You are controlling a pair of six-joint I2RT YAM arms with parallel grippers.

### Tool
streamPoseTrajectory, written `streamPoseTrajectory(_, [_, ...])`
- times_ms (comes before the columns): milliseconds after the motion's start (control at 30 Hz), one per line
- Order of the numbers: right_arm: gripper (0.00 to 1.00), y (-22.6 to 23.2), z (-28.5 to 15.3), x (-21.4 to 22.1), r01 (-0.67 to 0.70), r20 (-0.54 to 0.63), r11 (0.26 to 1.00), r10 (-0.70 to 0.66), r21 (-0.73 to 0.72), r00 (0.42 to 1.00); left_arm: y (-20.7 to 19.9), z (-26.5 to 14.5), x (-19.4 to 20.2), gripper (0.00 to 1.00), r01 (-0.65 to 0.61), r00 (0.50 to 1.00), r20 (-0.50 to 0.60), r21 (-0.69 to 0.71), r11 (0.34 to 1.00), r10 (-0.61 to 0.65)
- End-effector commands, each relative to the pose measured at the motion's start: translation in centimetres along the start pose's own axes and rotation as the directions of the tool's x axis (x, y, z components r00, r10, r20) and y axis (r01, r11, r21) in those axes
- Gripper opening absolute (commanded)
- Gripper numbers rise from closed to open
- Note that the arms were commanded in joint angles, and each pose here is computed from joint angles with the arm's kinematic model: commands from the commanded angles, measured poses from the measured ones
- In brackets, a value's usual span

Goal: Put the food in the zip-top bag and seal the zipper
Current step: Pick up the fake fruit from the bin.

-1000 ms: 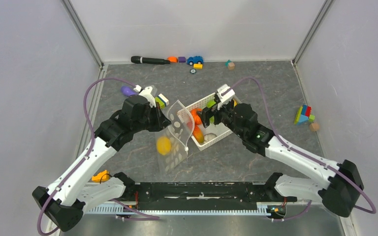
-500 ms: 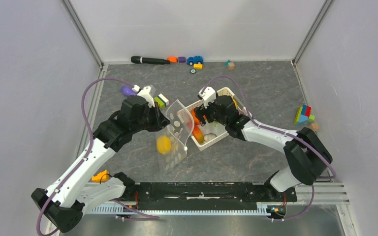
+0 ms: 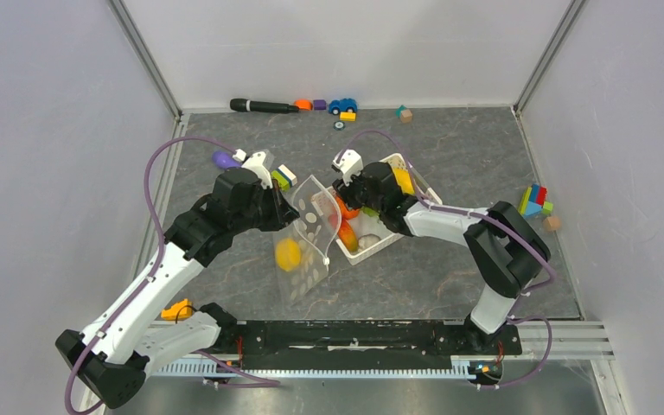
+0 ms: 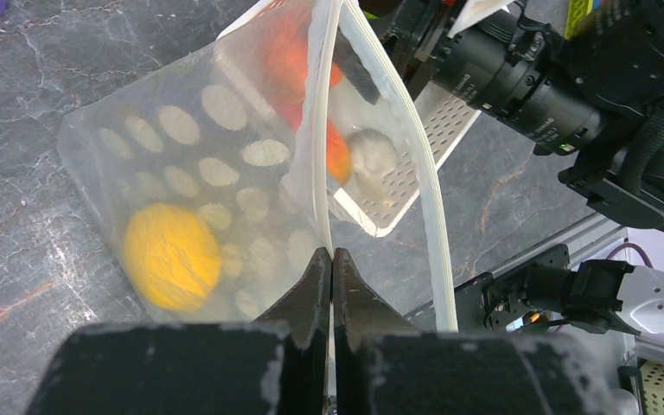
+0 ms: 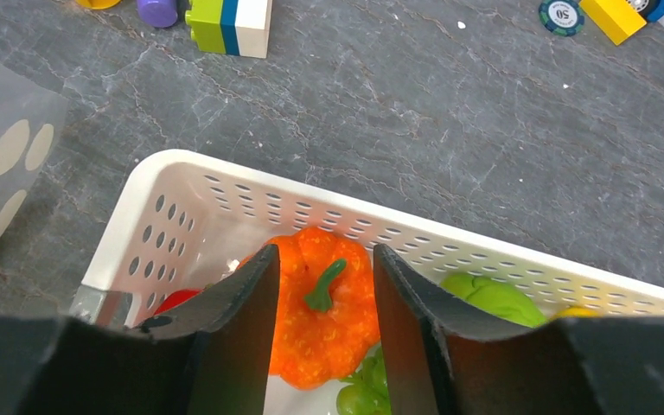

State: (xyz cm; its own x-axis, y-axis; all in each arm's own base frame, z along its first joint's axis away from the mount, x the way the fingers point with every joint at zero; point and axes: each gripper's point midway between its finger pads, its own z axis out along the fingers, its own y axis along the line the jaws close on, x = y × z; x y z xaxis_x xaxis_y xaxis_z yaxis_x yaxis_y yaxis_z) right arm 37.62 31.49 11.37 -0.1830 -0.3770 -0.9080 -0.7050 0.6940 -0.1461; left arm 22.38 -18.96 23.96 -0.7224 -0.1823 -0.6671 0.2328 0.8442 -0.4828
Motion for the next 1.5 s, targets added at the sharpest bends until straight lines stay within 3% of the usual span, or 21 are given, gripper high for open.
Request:
streamPoseTrajectory(0, [0.46, -0.2, 1.3, -2.4, 0.010, 0.066, 1.000, -0.010, 0.004, 0.998, -0.3, -0.2, -0.7, 0.02, -0.030, 0.999, 0.021, 0.021, 0.999, 0.029])
streamPoseTrajectory(533, [0.29, -0.2, 2.5, 0.5, 0.001, -0.003, 1.000, -0.001, 0.018, 1.000, -0.3, -0.2, -0.7, 0.02, -0.029, 0.999, 0.023, 0.017, 0.999, 0.028])
streamPoseTrajectory(733, [0.00, -0.3, 2.2, 0.2, -0.009, 0.001, 1.000, 0.009, 0.019, 1.000, -0.2, -0.1, -0.7, 0.02, -0.027, 0.999, 0.022, 0.015, 1.000, 0.027])
streamPoseTrajectory(1233, [0.00, -3.5, -6.0, -6.1, -0.105, 0.196, 0.977, 0.069, 0.184, 0.978, -0.3, -0.1, -0.7, 0.02, -0.025, 1.000, 0.019, 0.020, 0.999, 0.024])
streamPoseTrajectory(1467, [0.00, -1.9, -11.9, -11.6, -0.148, 0.421, 0.987, 0.109, 0.060, 0.900, -0.4, -0.2, -0.6, 0.02, -0.025, 1.000, 0.017, 0.026, 0.999, 0.025])
